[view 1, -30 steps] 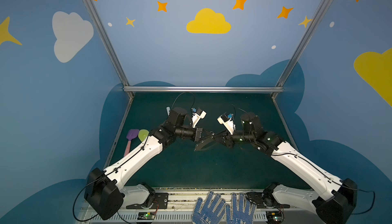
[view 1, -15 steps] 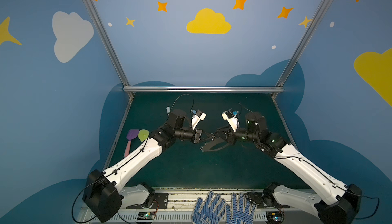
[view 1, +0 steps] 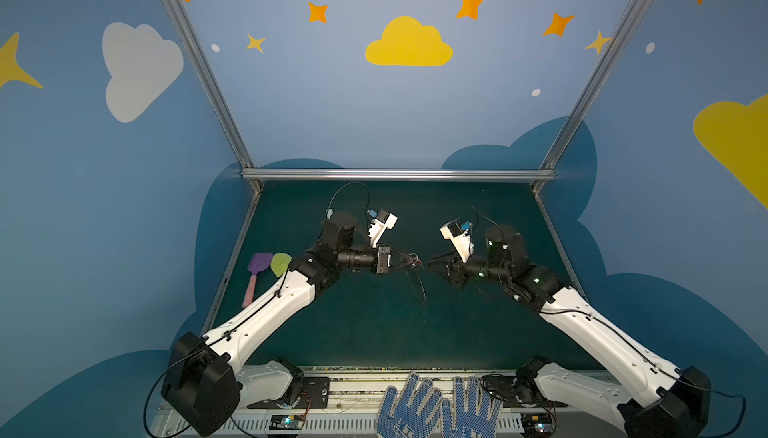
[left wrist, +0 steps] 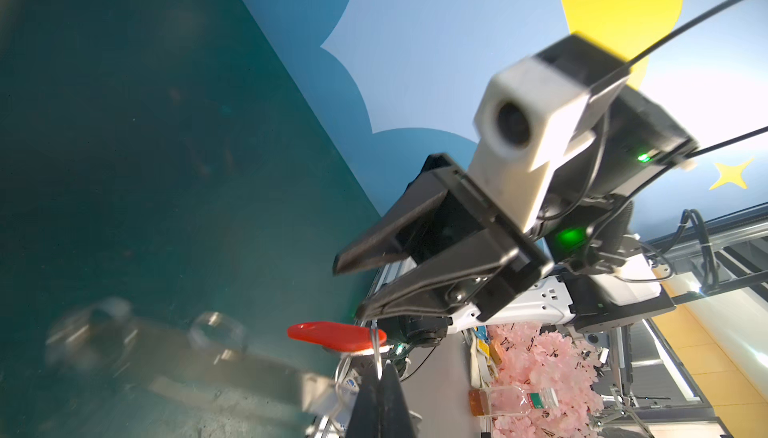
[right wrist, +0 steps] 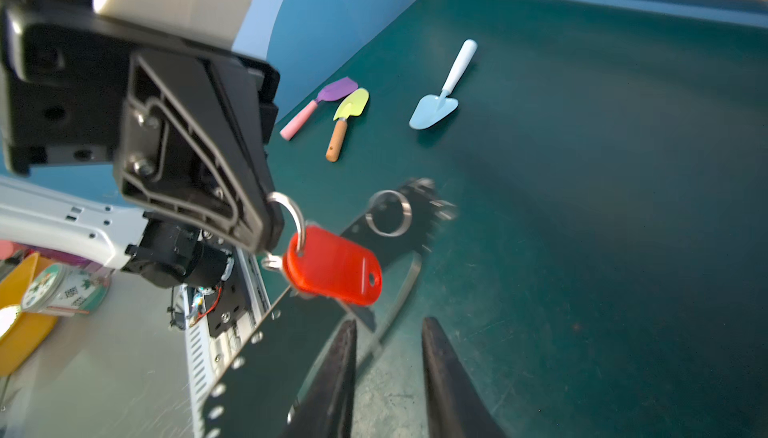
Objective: Put the keys on the keyring
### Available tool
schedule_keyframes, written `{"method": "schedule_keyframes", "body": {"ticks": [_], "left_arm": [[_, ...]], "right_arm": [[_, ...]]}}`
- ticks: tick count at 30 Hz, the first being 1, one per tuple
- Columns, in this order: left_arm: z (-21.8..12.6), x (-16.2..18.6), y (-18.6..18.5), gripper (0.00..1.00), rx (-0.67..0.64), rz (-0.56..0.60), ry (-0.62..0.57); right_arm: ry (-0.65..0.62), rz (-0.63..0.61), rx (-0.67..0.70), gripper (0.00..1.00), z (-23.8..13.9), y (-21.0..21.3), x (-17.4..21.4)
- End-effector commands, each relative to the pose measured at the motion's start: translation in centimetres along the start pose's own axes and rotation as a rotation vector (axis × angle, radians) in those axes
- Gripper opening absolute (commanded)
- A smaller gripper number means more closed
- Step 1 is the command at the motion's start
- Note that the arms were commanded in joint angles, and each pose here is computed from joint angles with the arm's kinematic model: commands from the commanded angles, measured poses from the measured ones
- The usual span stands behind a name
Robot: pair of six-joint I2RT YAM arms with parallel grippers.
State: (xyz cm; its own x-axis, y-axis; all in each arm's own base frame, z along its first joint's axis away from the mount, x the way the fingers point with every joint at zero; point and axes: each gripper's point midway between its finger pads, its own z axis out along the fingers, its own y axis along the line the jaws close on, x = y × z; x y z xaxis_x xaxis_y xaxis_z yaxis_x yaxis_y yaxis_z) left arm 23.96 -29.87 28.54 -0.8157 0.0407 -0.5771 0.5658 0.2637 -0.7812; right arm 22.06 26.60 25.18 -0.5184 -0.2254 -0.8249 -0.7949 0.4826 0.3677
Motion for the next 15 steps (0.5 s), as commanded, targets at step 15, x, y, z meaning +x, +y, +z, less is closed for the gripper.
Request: {"method": "schedule_keyframes", "body": {"ticks": [15], "left_arm": [[-0.4,-1.0,-1.3,0.04,0.064,0.021,-0.038]], "right_arm": [[-0.193,0.012,-0.226,0.17,-0.1,3.8,-2.1]]}}
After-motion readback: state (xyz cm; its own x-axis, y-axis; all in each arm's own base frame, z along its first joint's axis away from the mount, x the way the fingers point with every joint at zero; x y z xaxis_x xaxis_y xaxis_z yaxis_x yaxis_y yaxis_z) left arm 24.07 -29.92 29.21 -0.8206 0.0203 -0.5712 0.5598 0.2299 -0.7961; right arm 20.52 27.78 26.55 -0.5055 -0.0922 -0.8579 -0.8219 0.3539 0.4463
